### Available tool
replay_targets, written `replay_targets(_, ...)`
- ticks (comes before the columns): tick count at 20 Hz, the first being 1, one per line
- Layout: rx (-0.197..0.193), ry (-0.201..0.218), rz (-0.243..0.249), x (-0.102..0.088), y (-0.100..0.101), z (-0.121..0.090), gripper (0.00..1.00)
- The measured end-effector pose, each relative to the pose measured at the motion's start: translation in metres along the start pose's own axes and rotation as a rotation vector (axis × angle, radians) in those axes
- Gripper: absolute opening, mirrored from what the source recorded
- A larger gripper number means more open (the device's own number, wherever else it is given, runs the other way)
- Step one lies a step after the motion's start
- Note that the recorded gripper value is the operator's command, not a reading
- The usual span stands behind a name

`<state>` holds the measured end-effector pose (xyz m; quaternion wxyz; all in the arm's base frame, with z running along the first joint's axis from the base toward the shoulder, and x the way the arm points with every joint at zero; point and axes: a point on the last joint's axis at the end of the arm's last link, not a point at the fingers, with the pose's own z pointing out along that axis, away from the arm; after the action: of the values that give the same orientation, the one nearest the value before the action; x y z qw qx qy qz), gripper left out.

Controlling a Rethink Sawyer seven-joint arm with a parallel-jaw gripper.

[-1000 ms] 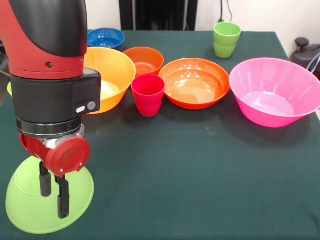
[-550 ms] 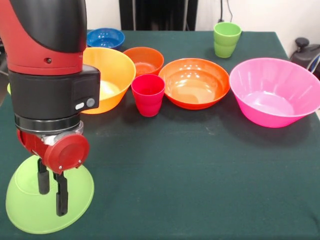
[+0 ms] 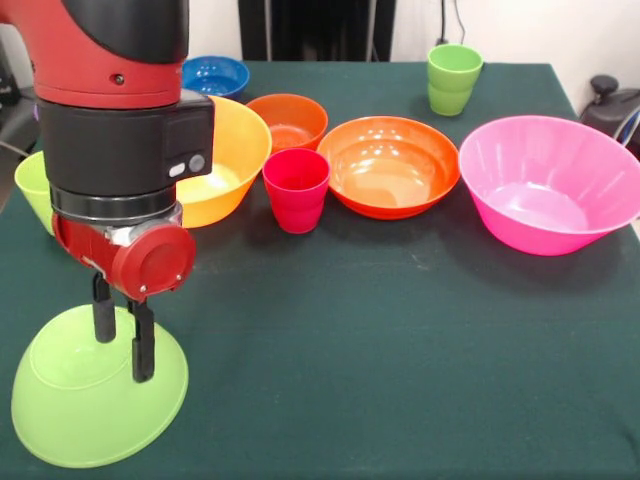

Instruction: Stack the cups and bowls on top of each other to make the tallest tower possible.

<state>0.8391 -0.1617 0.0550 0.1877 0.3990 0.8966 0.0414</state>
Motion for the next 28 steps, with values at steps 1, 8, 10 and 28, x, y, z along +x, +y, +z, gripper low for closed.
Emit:
replay_targets(1,0.003,0.0,-0.003,0.001,-0.001,0.0,1.0)
replay_targets(8,0.043,-0.007,-0.029,0.004,-0.016,0.005,1.0)
replay_targets(10,0.06,-0.01,-0.039,0.005,-0.023,0.01,1.0)
replay_targets(28,0.124,-0.06,-0.108,0.021,-0.046,0.049,1.0)
